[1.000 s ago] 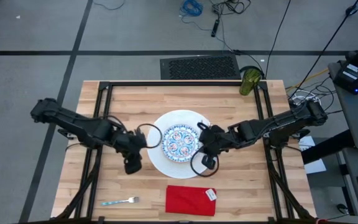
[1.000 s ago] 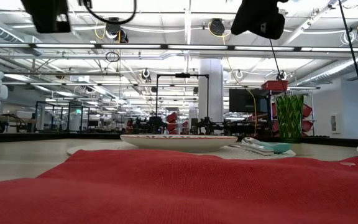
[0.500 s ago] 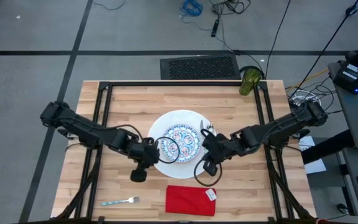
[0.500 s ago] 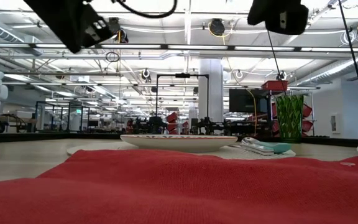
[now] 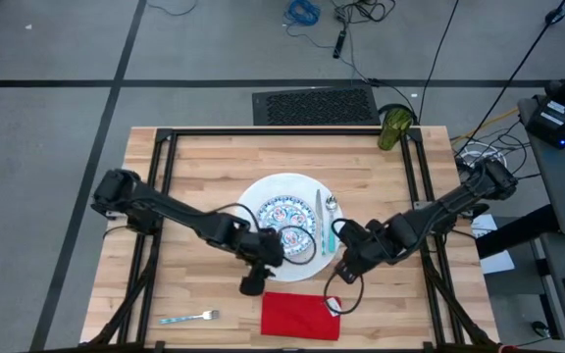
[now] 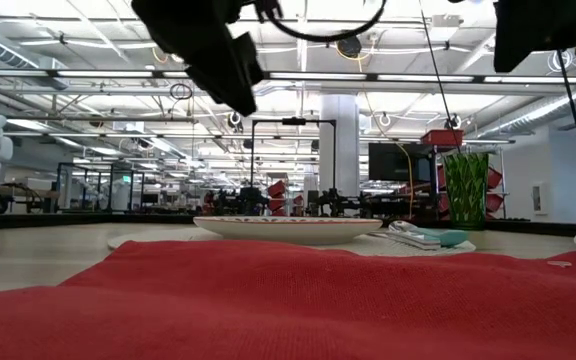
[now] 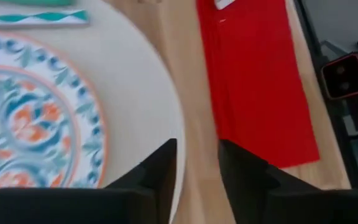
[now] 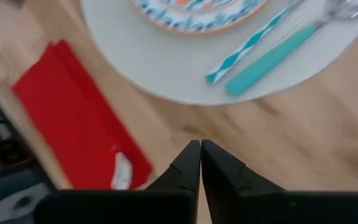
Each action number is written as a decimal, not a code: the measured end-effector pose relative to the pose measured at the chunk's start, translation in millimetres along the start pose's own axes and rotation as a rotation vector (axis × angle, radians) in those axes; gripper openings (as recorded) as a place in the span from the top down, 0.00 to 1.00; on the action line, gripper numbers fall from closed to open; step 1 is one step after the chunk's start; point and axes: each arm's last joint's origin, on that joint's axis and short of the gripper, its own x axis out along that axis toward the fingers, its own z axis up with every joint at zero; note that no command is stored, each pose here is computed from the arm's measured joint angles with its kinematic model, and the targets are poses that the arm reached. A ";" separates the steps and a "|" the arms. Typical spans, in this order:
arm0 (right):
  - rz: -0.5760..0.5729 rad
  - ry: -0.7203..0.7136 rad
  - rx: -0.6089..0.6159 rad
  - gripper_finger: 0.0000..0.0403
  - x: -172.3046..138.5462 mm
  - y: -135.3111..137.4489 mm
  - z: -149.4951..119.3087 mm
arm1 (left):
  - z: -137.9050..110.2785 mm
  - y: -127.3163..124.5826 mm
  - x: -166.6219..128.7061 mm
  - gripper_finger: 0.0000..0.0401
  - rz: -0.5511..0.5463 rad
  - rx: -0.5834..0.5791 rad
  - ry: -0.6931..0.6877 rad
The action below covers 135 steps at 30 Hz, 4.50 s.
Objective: Set table place
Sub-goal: Put the red table napkin on the white placemat to the left side of the blue and orange plate
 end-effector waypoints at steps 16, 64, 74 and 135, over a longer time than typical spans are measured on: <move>-0.107 -0.113 -0.181 1.00 -7.7 -8.3 -3.7 | 21.2 -41.0 82.9 0.62 -0.059 -0.096 0.017; -0.062 -0.136 -0.187 1.00 -11.8 -0.2 -19.5 | 14.4 -34.6 108.9 0.99 -0.098 -0.167 0.060; -0.152 -0.187 -0.188 1.00 -12.6 -7.5 -19.2 | 29.6 -37.3 1.8 1.00 0.151 -0.322 -0.039; -0.235 -0.188 -0.327 1.00 -12.6 -14.3 -15.4 | -145.1 60.1 -65.7 1.00 0.523 -1.586 -0.419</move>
